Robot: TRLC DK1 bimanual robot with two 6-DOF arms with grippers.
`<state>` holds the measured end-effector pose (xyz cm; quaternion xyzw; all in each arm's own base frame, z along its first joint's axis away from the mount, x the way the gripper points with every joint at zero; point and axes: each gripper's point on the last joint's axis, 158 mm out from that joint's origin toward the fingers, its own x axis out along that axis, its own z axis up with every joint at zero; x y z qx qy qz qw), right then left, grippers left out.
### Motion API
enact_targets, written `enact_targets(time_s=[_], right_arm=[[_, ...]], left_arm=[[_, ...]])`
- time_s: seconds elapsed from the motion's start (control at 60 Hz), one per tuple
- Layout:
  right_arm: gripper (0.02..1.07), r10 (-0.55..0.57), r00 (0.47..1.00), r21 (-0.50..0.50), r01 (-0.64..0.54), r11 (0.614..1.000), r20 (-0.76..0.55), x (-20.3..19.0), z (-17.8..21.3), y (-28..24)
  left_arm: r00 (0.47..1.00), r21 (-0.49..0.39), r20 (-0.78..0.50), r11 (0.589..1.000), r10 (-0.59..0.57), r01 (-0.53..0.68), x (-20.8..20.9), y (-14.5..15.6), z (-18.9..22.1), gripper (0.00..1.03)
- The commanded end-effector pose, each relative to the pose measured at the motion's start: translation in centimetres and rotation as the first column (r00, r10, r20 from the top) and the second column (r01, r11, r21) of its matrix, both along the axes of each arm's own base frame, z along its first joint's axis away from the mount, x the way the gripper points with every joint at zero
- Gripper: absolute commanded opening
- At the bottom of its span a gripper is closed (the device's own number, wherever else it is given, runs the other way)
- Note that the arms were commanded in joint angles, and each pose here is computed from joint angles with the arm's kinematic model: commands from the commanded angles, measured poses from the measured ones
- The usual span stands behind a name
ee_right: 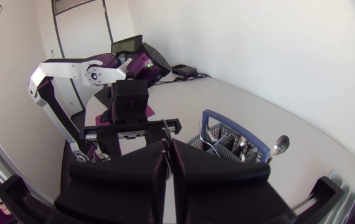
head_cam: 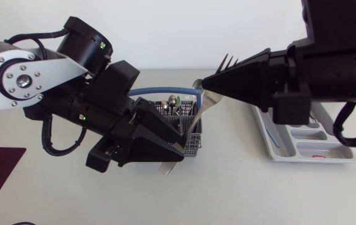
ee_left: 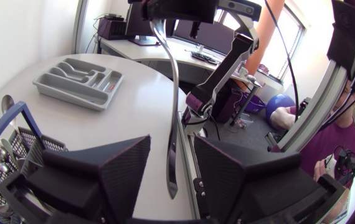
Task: Sort the cutlery from the basket into the organizer compartments.
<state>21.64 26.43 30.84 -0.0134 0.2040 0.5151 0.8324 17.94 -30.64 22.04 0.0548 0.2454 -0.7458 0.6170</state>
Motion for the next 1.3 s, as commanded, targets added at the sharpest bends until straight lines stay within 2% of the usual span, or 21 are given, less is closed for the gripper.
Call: enact_targets(time_s=[0.0, 0.167, 0.25, 0.583, 0.65, 0.767, 0.867, 0.967, 1.15, 1.283], right_arm=[[0.09, 0.01, 1.0, 0.015, -0.01, 1.0, -0.023, -0.6, -0.2, 0.1], [0.09, 0.02, 1.0, 0.019, -0.019, 1.0, -0.024, -0.8, -0.2, 0.2], [0.09, 0.026, 0.999, 0.021, -0.025, 0.999, -0.024, -0.9, -0.3, 0.3], [0.14, -0.001, 1.0, 0.026, 0.002, 1.0, -0.019, 0.0, -0.8, 0.0], [0.28, -0.02, 1.0, 0.022, 0.021, 1.0, -0.015, 0.4, -0.9, -0.2], [0.34, -0.048, 0.999, 0.025, 0.047, 0.999, 0.006, 0.7, -0.6, -0.6], [0.54, -0.084, 0.996, 0.025, 0.083, 0.996, 0.025, 1.2, -0.3, -1.1], [0.65, -0.13, 0.991, 0.022, 0.129, 0.991, 0.04, 1.9, -0.2, -2.0], [0.66, -0.188, 0.982, 0.015, 0.188, 0.982, 0.017, 3.4, -0.6, -2.8], [0.66, -0.205, 0.979, 0.014, 0.205, 0.979, 0.009, 4.1, -0.7, -2.9]], left_arm=[[0.999, -0.033, 0.031, 0.999, -0.02, 0.021, -0.3, 0.0, 1.4, 0.32], [0.999, -0.035, 0.024, 0.999, -0.028, 0.029, -0.6, 0.0, 1.3, 0.16], [0.999, -0.035, 0.024, 0.999, -0.031, 0.032, -0.7, -0.1, 1.4, 0.03], [1.0, -0.022, 0.006, 0.999, -0.031, 0.031, -0.9, -0.2, 1.5, 0.03], [1.0, -0.008, 0.015, 1.0, -0.015, 0.015, -0.6, -0.1, 1.3, 0.03], [0.999, 0.01, 0.035, 1.0, 0.006, -0.007, -0.2, 0.0, 1.1, 0.03], [0.998, 0.031, 0.058, 0.999, 0.04, -0.042, 0.4, 0.1, 1.1, 0.03], [0.99, 0.044, 0.103, 0.993, 0.1, -0.105, 1.7, -0.1, 1.2, 0.03], [0.93, 0.033, 0.246, 0.956, 0.275, -0.291, 4.6, -1.8, 1.2, 0.03], [0.875, 0.027, 0.341, 0.927, 0.344, -0.375, 5.3, -3.3, 0.8, 0.03]])
